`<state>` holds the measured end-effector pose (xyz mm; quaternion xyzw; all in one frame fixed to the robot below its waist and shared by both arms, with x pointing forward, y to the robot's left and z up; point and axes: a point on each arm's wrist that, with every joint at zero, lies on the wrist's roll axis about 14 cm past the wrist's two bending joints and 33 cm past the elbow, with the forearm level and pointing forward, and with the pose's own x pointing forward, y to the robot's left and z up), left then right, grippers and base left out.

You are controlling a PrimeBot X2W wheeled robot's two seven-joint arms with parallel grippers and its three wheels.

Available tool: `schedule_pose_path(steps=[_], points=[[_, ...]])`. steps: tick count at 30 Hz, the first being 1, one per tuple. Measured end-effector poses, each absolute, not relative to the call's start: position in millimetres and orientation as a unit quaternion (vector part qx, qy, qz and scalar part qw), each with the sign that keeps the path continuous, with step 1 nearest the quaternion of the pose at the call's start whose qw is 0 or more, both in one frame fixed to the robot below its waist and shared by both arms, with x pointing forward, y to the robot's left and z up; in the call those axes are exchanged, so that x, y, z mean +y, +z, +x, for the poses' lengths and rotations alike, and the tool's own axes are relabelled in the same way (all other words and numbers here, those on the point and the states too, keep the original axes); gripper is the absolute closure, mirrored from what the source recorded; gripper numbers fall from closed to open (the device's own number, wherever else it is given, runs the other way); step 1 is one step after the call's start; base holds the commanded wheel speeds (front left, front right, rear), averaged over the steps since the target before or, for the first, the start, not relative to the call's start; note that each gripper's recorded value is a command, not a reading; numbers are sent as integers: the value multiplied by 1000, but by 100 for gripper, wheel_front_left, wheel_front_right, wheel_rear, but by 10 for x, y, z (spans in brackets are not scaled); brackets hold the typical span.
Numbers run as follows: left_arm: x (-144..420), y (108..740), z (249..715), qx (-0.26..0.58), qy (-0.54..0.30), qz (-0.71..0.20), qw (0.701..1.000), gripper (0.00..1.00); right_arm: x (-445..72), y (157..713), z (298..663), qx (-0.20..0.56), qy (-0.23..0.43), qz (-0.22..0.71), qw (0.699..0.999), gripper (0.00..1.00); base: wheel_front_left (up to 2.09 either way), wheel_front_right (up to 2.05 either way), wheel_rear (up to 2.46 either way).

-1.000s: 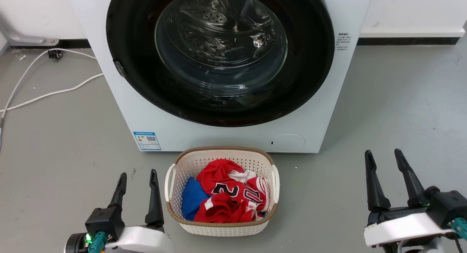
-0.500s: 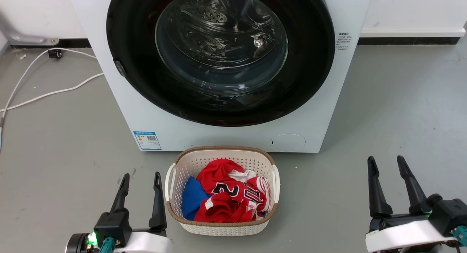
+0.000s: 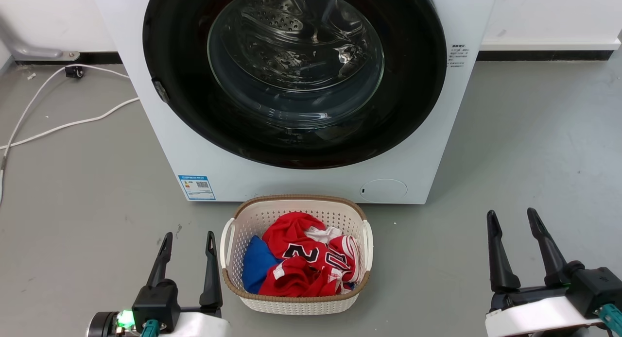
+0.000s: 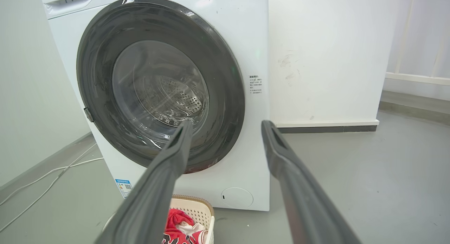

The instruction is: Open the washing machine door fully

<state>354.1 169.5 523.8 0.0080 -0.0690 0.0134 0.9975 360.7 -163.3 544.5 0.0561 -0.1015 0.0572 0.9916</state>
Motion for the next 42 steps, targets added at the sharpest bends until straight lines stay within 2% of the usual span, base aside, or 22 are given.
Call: schedule_pose_path(steps=[29,30,31,39,42], points=[[1735,5206,3521,-64,20,-1,998,0,-1677,5399,3593,-95,47,99,989,0,0,0,0],[1736,5205,3521,-64,21,-1,998,0,-1679,5393,3593,-95,47,99,989,23,0,0,0],[1735,5204,3520,-64,21,-1,998,0,-1678,5389,3593,-94,47,99,990,100,0,0,0],[1738,5200,3516,-63,22,-1,998,0,-1639,5387,3590,-93,54,90,990,100,0,0,0],[1739,5200,3515,-63,22,-2,998,0,-1589,5400,3586,-94,59,128,986,100,0,0,0]])
